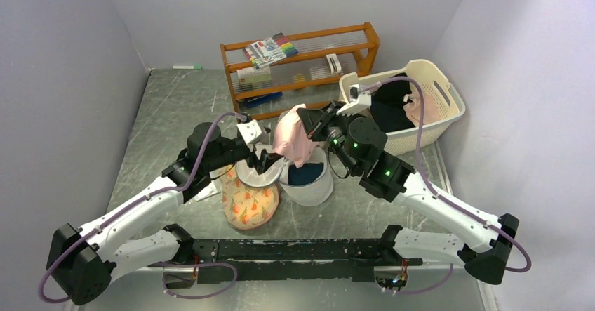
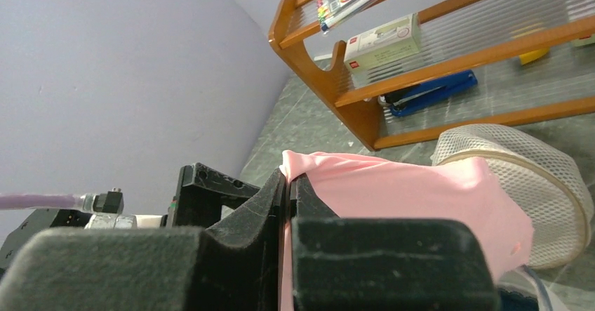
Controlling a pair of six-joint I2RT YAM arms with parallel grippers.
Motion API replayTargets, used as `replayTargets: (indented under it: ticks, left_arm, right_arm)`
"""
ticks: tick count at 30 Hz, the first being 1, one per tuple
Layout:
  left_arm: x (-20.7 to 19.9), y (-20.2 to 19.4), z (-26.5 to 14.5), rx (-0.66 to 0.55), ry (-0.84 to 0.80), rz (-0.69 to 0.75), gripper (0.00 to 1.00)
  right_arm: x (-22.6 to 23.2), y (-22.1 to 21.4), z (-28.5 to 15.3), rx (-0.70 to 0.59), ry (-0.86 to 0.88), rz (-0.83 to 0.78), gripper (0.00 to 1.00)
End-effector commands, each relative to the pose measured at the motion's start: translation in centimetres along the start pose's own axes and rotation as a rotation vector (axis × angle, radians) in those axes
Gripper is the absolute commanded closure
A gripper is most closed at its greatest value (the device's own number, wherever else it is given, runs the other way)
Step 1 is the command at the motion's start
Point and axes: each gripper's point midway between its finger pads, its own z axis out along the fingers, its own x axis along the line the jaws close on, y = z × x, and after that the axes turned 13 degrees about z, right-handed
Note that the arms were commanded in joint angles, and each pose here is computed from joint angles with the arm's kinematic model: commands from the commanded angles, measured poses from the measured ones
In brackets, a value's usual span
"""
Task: Unzip the laundry bag and remove the bra
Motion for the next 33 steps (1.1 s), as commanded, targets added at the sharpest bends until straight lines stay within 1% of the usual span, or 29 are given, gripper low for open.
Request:
replayTargets:
  ticks: [1, 3, 5, 7, 9, 11, 13, 14, 15, 18, 19, 23, 25, 27, 29, 32, 33]
  left_arm:
    - [0.0, 1.5, 0.1, -0.039, -0.013, 0.000, 0.07]
    - [0.3, 1.5, 0.0, -0.032, 0.005, 0.001, 0.10]
    - [1.7, 1.2, -0.2, 0.005, 0.075, -0.009, 0.18]
    - [2.6, 1.2, -0.5, 0.028, 0.124, -0.008, 0.32]
    - [3.1, 1.5, -0.9, 0.024, 0.152, -0.002, 0.49]
    - [3.3, 2.0, -1.3, 0.010, 0.169, 0.002, 0.66]
    - [3.5, 2.4, -1.6, -0.002, 0.180, 0.010, 0.82]
    - [3.6, 2.5, -1.7, -0.004, 0.188, 0.011, 0.88]
    - [3.7, 2.5, -1.8, -0.004, 0.196, 0.011, 0.92]
    - [4.0, 2.6, -2.0, -0.003, 0.214, 0.006, 0.93]
    - [4.0, 2.6, -2.1, -0.003, 0.217, 0.002, 0.93]
    - [4.0, 2.9, -2.3, -0.026, 0.219, -0.021, 0.93]
    - [3.9, 3.1, -2.4, -0.045, 0.207, -0.021, 0.93]
    - [3.7, 3.5, -2.5, -0.070, 0.195, -0.023, 0.93]
    - [3.6, 3.8, -2.6, -0.096, 0.181, -0.029, 0.93]
    - [3.1, 4.4, -2.6, -0.137, 0.138, -0.040, 0.93]
    - [2.9, 4.8, -2.6, -0.159, 0.116, -0.042, 0.93]
  right_arm:
    - [2.5, 1.3, 0.5, -0.030, 0.066, 0.065, 1.00]
    - [2.8, 1.1, 0.6, -0.018, 0.078, 0.066, 1.00]
    - [3.1, 0.5, 0.7, 0.006, 0.098, 0.061, 1.00]
    - [3.3, -0.4, 0.8, 0.037, 0.116, 0.057, 1.00]
    - [3.2, -1.6, 1.0, 0.079, 0.135, 0.037, 1.00]
    - [2.9, -3.0, 1.3, 0.124, 0.144, -0.006, 0.96]
    - [1.8, -4.4, 1.7, 0.173, 0.108, -0.055, 0.90]
    - [1.1, -5.0, 1.8, 0.196, 0.087, -0.082, 0.85]
    - [0.7, -5.6, 2.1, 0.219, 0.071, -0.112, 0.82]
    - [-0.9, -7.0, 2.3, 0.295, 0.020, -0.231, 0.71]
    - [-1.5, -7.2, 2.3, 0.313, 0.000, -0.264, 0.66]
    - [-2.9, -7.3, 1.4, 0.356, -0.030, -0.375, 0.40]
    - [-3.6, -7.3, 0.7, 0.380, -0.012, -0.411, 0.25]
    - [-4.0, -6.7, 0.0, 0.392, 0.027, -0.411, 0.09]
    - [-3.8, -5.7, -0.7, 0.409, 0.114, -0.375, 0.01]
    - [-3.1, -5.5, -1.7, 0.475, 0.321, -0.296, 0.00]
    - [-2.6, -6.0, -2.3, 0.520, 0.397, -0.270, 0.00]
